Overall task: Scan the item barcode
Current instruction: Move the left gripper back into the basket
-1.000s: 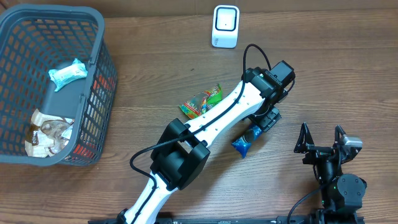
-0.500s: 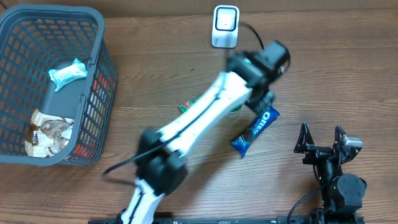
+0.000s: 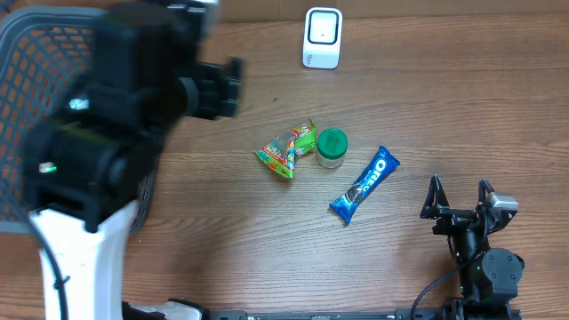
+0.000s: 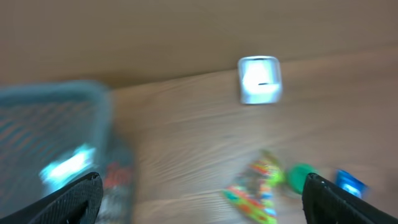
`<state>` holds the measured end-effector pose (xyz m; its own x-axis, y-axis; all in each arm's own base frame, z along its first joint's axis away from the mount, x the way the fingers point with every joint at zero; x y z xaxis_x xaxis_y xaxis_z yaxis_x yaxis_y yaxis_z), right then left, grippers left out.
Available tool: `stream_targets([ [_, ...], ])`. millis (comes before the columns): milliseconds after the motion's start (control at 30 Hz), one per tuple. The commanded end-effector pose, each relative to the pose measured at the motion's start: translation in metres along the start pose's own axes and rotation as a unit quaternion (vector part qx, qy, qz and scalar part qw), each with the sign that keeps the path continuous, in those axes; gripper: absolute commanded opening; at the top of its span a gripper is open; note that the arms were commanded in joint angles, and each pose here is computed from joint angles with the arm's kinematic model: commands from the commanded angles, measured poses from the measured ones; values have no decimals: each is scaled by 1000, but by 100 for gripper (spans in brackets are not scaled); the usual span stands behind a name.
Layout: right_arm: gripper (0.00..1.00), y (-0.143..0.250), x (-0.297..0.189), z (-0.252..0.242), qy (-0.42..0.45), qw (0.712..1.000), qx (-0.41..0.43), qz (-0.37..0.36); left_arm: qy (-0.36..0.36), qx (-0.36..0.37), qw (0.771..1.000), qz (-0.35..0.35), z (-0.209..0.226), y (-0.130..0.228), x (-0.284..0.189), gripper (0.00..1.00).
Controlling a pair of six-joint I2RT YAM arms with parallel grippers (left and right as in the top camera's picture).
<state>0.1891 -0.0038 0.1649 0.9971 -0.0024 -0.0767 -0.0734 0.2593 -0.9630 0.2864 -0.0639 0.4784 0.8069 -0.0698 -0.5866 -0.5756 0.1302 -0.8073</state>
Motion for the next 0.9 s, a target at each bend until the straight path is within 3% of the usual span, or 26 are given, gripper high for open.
stream_targets([
  [0, 100, 3, 1, 0, -2, 1000, 2, 2, -74, -60, 995, 29, 45, 7, 15, 95],
  [367, 100, 3, 1, 0, -2, 1000, 2, 2, -214, -225, 944, 109, 161, 44, 49, 95],
  [867, 100, 3, 1, 0, -2, 1000, 2, 2, -232, -254, 897, 278, 223, 110, 138, 96],
])
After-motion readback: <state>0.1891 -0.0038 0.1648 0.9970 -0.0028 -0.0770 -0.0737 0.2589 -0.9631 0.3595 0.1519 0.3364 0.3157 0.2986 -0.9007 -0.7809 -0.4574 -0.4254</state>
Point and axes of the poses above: each gripper's point midway between its finger pads, its own x axis out along the fingers, its own z axis along the line the jaws close on, y = z × x, the point moved 6 cm from there along -x, back along the fingers, and after that the axes turned 2 degrees about x, right-handed, at the moved point
